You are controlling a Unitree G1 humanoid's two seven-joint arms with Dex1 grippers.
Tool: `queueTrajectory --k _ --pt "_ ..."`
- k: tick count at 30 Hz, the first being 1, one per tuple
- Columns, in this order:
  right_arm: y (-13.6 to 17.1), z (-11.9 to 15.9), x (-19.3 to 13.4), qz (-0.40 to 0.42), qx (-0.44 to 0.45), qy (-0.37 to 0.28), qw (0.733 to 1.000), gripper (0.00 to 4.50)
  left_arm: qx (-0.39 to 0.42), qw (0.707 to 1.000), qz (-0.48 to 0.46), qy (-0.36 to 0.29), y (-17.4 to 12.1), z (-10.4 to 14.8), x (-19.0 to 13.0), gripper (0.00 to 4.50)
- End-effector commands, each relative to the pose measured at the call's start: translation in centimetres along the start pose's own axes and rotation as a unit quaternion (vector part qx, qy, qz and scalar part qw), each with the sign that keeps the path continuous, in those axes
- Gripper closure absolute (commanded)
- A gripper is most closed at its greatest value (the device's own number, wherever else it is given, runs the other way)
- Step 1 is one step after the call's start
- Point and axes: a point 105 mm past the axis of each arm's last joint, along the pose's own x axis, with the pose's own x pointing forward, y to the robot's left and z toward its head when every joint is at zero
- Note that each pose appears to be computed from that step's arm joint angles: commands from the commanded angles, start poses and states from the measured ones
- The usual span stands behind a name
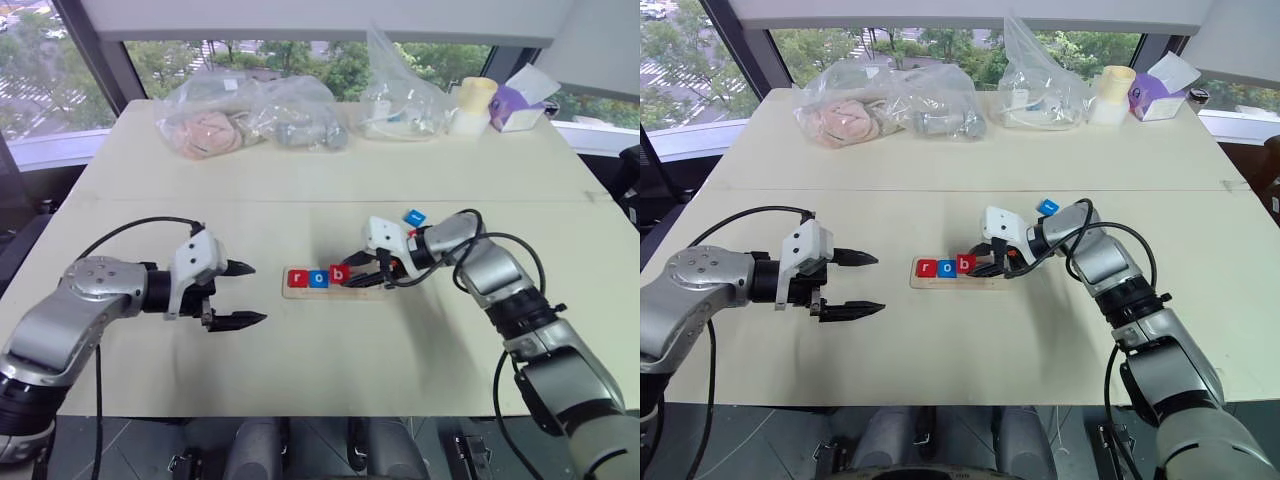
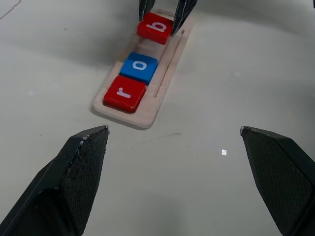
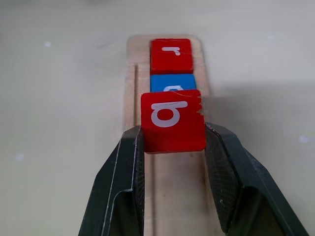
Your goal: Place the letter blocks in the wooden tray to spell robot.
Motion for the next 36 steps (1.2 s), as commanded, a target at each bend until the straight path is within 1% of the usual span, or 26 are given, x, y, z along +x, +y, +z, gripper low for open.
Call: queueTrajectory --k 1,10,11,12,13,14,16,17,19,21,23,25,27,28,30,32,34,36 --pt "-0.2 0.6 0.3 0.01 -0.029 0.004 1.0 3.38 0.012 1.0 0.011 -0.015 -0.2 0.9 -0.3 0.0" --pt "-0.8 0.5 0.6 0.003 -0.027 0.005 1.0 3.38 0.006 1.0 0.021 -0.019 0.1 0.8 -0.1 0.0" --pt "-0.8 0.4 0.7 0.002 -0.028 0.005 1.0 2.58 0.006 1.0 0.021 -0.019 0.1 0.8 -0.1 0.0" --pt "-0.9 0.4 0.7 0.002 -0.029 0.006 1.0 2.35 0.007 1.0 0.021 -0.02 0.1 0.8 -0.1 0.0" --pt "-0.8 0.4 0.8 0.002 -0.029 0.006 1.0 1.8 0.007 1.0 0.022 -0.021 0.2 0.8 0.0 0.0" --pt "-0.8 0.4 0.8 0.002 -0.029 0.005 1.0 1.42 0.007 1.0 0.022 -0.021 0.2 0.9 0.0 0.0" --pt "-0.8 0.5 0.8 0.0 -0.031 0.004 1.0 0.43 0.007 0.999 0.022 -0.022 0.2 0.9 0.0 0.0" --pt "-0.8 0.5 0.8 -0.001 -0.032 0.004 0.999 0.03 0.007 0.999 0.022 -0.022 0.2 0.9 0.1 0.0" --pt "-0.8 0.8 0.6 -0.002 -0.034 0.0 0.999 0.03 0.008 0.999 0.022 -0.023 0.2 0.9 0.1 0.0" --pt "-1.5 2.2 -0.6 -0.031 -0.033 -0.03 0.999 0.03 0.008 0.999 0.023 -0.023 0.3 0.9 0.1 0.0" --pt "-2.3 3.1 -2.1 -0.07 -0.035 -0.048 0.996 0.03 0.007 0.999 0.025 -0.023 0.3 0.9 0.0 0.0" --pt "-2.7 3.2 -3.0 -0.099 -0.038 -0.05 0.993 0.03 0.006 0.999 0.026 -0.025 0.3 1.0 0.0 0.0" --pt "-4.2 2.3 -4.5 -0.171 -0.032 -0.043 0.984 0.03 0.007 0.999 0.035 -0.036 0.5 1.3 -0.1 0.0" --pt "-5.1 1.7 -5.6 -0.216 -0.021 -0.044 0.975 0.03 0.01 0.998 0.047 -0.048 0.8 1.7 0.0 0.0" --pt "-6.7 0.9 -7.8 -0.298 0.038 -0.069 0.951 0.03 0.011 0.994 0.077 -0.072 1.7 2.5 0.0 0.0" --pt "-7.6 -0.2 -10.1 -0.368 0.107 -0.094 0.919 0.03 0.005 0.991 0.095 -0.099 2.2 3.4 0.0 0.0" --pt "-7.3 -1.9 -11.6 -0.409 0.164 -0.098 0.892 0.03 -0.001 0.988 0.102 -0.117 2.3 4.0 0.0 0.0" --pt "-6.4 -3.2 -12.1 -0.429 0.203 -0.096 0.875 0.03 -0.002 0.988 0.101 -0.12 2.2 4.2 0.3 0.0"
